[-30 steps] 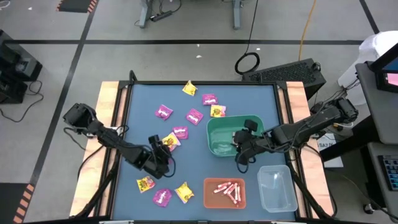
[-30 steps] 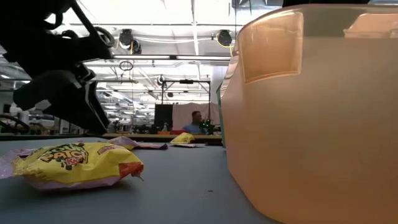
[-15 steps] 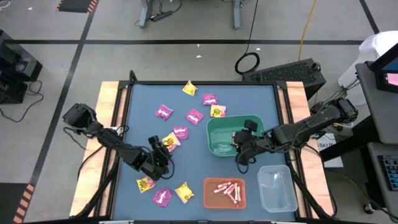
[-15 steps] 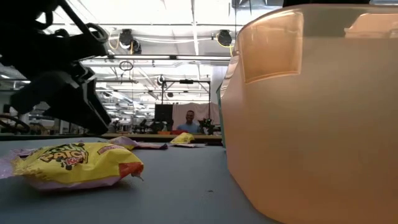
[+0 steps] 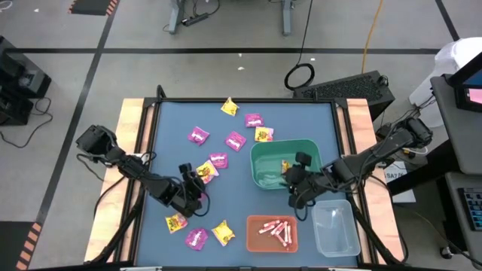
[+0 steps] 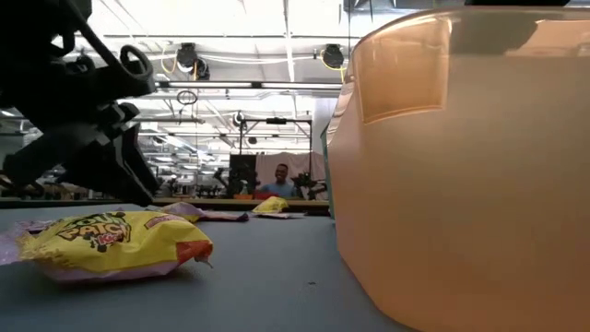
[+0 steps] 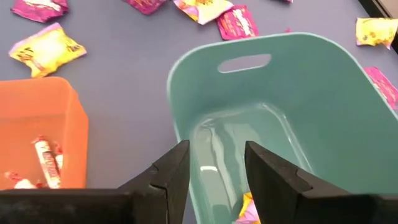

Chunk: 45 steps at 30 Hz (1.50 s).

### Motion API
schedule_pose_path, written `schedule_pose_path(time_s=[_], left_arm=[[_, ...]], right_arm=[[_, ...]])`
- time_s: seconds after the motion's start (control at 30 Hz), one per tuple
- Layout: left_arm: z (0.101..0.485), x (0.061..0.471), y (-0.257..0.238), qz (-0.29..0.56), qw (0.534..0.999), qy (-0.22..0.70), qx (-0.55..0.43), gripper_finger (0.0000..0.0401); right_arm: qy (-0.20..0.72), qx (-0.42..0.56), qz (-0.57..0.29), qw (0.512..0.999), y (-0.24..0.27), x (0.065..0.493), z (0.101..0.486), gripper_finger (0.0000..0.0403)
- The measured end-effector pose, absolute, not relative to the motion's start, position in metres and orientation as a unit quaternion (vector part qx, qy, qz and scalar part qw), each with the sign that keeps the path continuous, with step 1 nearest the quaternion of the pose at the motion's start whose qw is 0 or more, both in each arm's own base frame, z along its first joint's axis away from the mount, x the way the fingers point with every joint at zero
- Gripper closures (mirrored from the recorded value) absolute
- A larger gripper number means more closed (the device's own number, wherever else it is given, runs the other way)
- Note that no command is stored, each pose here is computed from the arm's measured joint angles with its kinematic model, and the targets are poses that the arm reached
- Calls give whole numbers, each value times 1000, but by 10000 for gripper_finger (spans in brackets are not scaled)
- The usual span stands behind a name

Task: Sort candy
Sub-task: Put the yellow candy pack into the green bin

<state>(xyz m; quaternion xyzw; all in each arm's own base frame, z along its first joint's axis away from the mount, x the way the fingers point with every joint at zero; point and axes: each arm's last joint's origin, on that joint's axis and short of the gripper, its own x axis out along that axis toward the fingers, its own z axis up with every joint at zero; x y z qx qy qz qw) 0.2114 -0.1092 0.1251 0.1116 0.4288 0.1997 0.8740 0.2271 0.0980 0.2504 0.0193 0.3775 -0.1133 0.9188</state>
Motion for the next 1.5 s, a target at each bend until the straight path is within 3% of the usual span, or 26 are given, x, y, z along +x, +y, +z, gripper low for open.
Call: schedule_pose_path(time_s=[0.17,0.33,0.9,1.1,1.37,1.5], left_arm=[[126,213,-109,201,878,422,105,252],[126,215,-109,201,880,418,99,262],[108,220,-107,230,868,422,129,222],[108,223,-102,224,863,438,113,271],[107,225,-97,211,856,457,121,390],[108,226,-98,201,855,459,135,395]], right_arm=[[373,19,-111,921,99,227,251,259],[373,17,-110,921,99,227,251,259],[374,16,-110,921,99,227,251,259],[374,16,-110,921,99,227,251,259],[373,19,-107,922,99,228,251,259],[362,16,-94,927,103,229,253,259]])
